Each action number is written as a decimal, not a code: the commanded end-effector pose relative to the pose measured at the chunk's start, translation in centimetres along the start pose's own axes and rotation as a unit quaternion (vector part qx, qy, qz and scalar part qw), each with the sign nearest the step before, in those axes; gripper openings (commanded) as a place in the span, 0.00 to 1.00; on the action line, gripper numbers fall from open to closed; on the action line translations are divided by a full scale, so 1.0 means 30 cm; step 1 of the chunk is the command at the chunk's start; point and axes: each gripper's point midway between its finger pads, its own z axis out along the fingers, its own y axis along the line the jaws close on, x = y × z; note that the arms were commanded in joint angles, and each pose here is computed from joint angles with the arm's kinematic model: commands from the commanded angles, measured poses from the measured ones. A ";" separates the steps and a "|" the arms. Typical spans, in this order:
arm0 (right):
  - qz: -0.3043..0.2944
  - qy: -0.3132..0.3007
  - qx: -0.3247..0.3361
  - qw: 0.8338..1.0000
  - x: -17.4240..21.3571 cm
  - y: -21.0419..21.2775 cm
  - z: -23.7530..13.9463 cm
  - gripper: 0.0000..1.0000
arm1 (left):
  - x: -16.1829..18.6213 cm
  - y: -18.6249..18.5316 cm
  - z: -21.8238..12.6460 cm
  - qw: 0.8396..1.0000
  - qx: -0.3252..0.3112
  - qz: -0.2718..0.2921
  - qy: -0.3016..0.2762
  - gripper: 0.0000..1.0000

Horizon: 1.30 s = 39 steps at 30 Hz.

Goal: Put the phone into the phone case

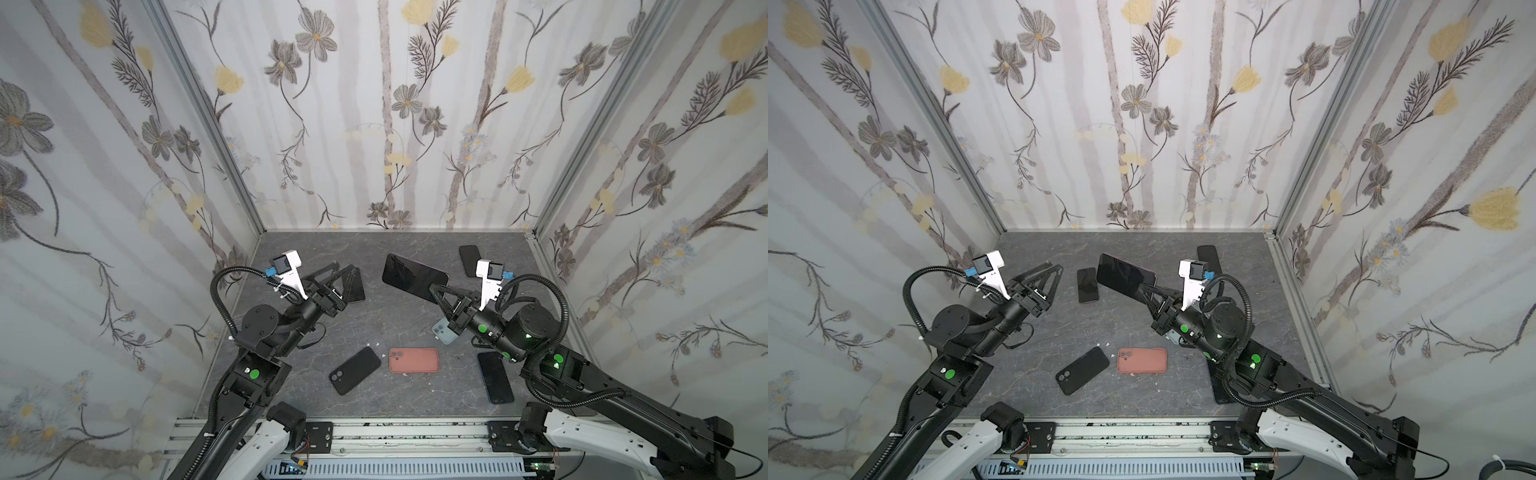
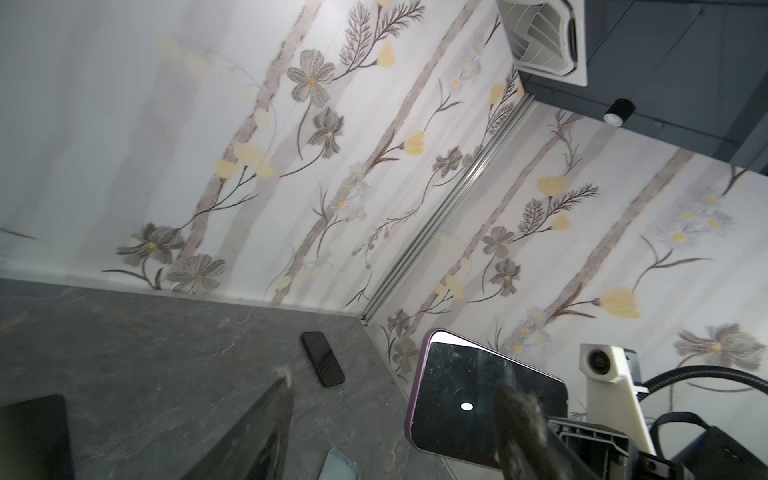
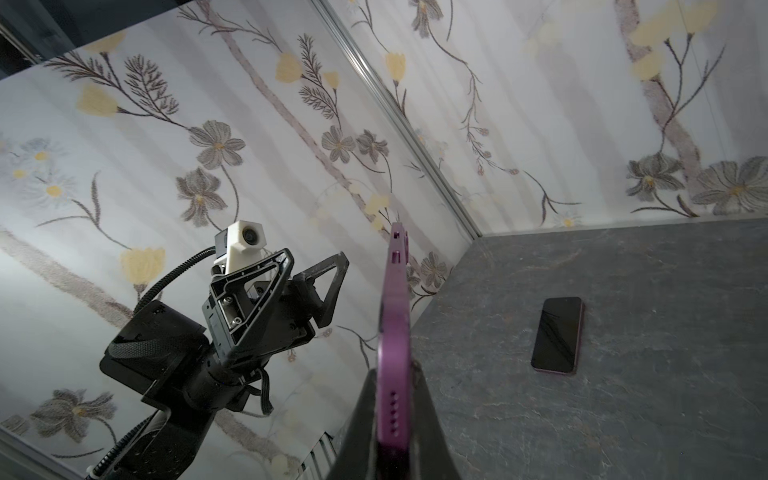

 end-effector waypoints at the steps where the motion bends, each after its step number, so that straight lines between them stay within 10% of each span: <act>1: 0.027 0.018 0.068 0.997 0.032 -0.087 -0.025 0.00 | 0.118 0.100 0.006 0.995 -0.063 0.008 0.077 0.74; 23: 0.193 0.250 0.198 0.928 0.616 -0.401 -0.184 0.00 | 0.939 0.301 -0.116 0.882 -0.165 -0.077 0.434 0.65; 39: 0.190 0.254 0.214 0.924 0.644 -0.471 -0.115 0.00 | 1.019 0.350 -0.035 0.880 -0.167 -0.078 0.437 0.63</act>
